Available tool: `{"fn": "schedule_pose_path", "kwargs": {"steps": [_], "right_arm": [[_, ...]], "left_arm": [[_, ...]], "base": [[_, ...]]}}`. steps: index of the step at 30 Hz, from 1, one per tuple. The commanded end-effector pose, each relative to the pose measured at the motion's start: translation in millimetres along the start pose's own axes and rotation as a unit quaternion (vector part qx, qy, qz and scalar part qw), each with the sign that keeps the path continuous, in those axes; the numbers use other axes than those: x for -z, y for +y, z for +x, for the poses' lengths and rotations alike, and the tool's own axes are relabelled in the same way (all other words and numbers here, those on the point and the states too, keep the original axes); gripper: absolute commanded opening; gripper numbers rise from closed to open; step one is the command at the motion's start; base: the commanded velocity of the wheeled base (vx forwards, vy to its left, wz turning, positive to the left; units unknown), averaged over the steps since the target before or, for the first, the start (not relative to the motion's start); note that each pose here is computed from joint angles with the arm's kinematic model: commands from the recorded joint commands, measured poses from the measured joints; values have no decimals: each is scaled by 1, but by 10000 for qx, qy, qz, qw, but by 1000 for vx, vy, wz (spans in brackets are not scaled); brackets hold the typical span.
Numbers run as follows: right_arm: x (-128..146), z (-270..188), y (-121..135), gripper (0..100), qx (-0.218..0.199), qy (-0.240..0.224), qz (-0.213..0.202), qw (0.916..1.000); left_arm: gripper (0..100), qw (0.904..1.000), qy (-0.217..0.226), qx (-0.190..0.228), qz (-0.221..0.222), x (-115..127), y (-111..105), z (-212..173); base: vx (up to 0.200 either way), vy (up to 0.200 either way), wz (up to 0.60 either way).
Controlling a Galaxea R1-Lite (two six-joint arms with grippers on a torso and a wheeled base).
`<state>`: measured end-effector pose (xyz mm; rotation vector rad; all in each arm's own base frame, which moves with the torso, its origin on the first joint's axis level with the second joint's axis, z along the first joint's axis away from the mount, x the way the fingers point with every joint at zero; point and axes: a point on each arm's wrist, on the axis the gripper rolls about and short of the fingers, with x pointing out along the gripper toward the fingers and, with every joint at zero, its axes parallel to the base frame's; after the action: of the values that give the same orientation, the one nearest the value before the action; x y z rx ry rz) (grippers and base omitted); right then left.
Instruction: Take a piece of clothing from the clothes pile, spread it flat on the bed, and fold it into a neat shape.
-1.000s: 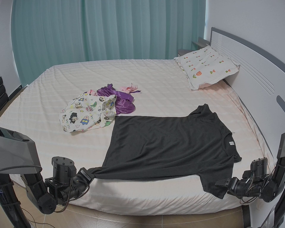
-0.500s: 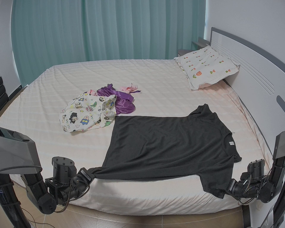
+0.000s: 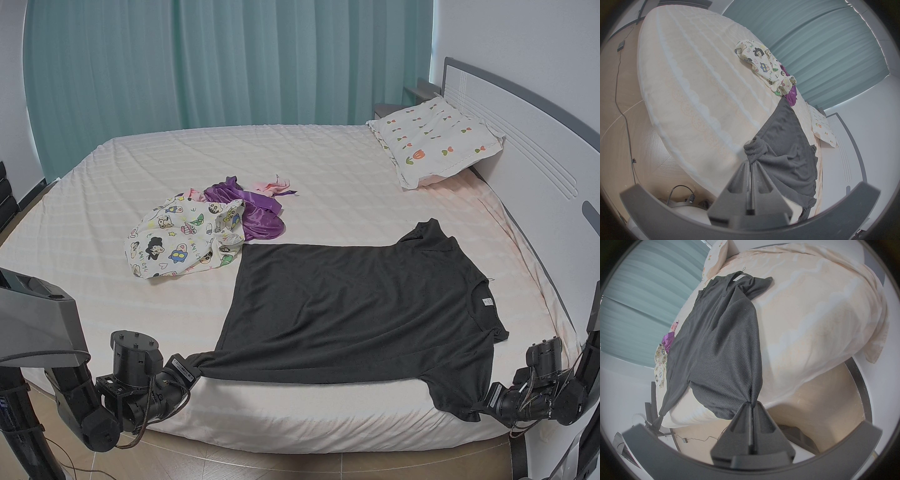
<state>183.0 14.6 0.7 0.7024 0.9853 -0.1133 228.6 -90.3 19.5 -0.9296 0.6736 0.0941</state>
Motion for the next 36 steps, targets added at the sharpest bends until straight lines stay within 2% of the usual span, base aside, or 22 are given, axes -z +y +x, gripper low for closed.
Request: {"fn": "schedule_pose_path", "kwargs": {"steps": [1, 6, 18, 22, 28, 32, 36], "right_arm": [[-1, -22, -2, 0, -6, -191, -30, 9998], [-3, -39, -7, 0, 55, -377, -173, 9991], [6, -61, -12, 0, 233, -312, -651, 9971], [11, -64, -17, 0, 439, -113, -890, 9950], [14, -72, -19, 0, 556, -156, -1107, 9922], [24, -75, -23, 0, 707, 278, -1455, 9864], [26, -79, -24, 0, 721, 246, -1533, 9852]], "left_arm": [[0, 10000, 83, 2, 55, 5, 0, -3], [0, 9998, 165, -19, 135, 10, 1, -6], [0, 9976, 456, 143, 507, 28, 2, -29], [0, 9955, 600, 73, 724, 36, 7, -32], [0, 9933, 768, -48, 868, 42, 13, -38], [0, 9917, 843, -286, 926, 46, 20, -33], [0, 9902, 899, -429, 977, 49, 25, -32]], "base": [[0, 0, 0], [0, 0, 0], [0, 0, 0], [0, 0, 0], [0, 0, 0], [0, 0, 0], [0, 0, 0]]}}
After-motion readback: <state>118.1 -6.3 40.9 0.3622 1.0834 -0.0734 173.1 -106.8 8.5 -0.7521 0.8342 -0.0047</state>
